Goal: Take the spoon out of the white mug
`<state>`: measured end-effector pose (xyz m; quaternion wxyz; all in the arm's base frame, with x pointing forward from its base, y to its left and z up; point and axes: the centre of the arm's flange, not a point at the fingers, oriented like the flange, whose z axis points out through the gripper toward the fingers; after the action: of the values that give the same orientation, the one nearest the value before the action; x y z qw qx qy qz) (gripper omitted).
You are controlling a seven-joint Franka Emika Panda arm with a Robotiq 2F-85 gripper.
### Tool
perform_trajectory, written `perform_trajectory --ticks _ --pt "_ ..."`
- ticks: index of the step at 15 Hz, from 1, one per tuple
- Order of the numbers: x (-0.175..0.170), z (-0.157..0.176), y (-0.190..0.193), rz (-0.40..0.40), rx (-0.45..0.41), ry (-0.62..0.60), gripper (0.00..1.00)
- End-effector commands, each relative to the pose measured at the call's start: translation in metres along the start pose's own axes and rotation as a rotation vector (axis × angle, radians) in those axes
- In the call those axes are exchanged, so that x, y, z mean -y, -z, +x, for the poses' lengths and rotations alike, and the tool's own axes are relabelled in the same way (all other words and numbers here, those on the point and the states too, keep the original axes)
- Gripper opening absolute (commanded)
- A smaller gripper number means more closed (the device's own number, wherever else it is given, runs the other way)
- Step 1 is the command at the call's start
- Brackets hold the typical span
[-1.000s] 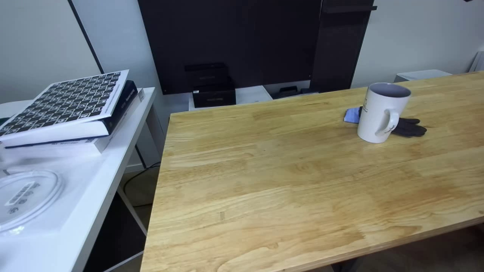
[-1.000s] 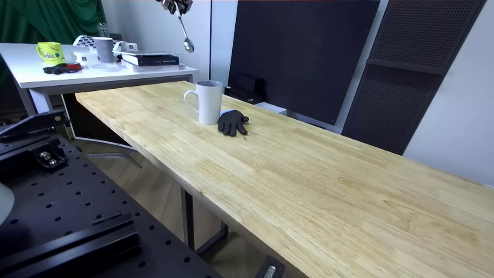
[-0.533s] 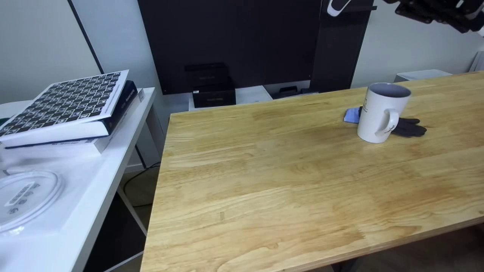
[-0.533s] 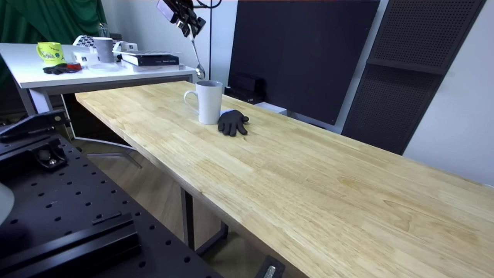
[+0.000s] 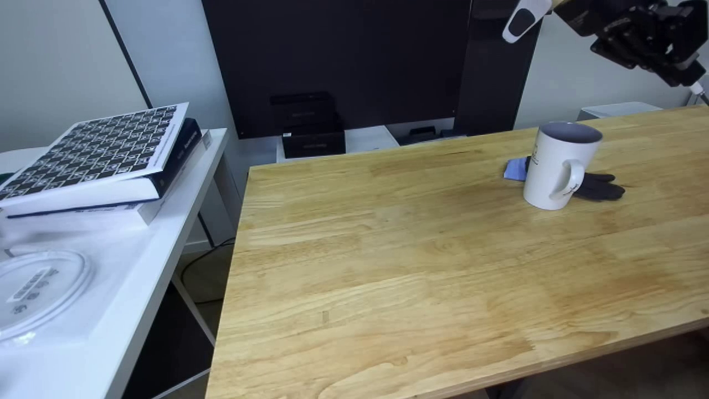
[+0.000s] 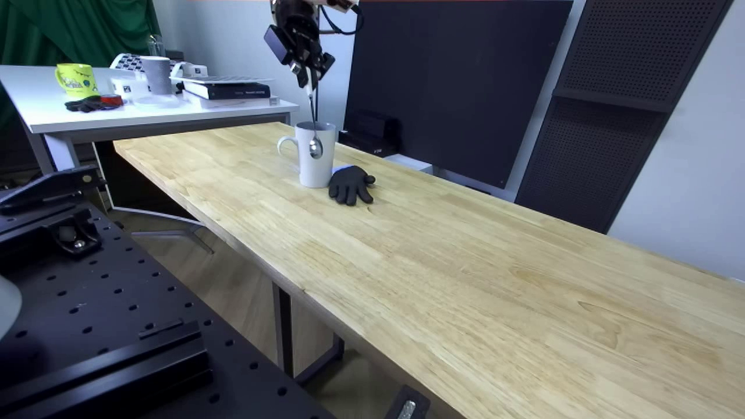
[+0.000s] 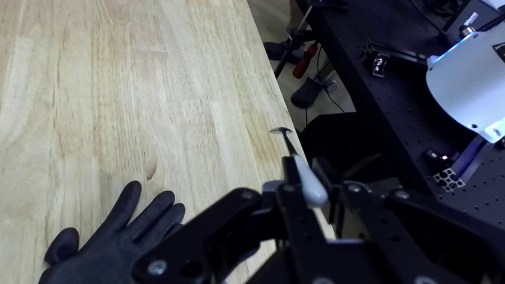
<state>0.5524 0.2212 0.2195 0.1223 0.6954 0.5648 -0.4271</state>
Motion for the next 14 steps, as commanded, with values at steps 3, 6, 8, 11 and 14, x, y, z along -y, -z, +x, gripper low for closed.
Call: perform_trajectory --ticks 3,6,8,11,14 --pt "0.003 -0.007 -0.033 0.053 -0.025 0.016 0.04" --pt "0.004 0.000 -0.044 0.035 0.005 0.021 0.04" --pt "0.003 0.002 -0.048 -0.031 0.009 0.004 0.04" --pt "-0.006 -0.002 -0.044 -0.192 -0.027 -0.026 0.04" --pt "-0.020 0.010 -0.037 -0.194 -0.035 0.007 0.04"
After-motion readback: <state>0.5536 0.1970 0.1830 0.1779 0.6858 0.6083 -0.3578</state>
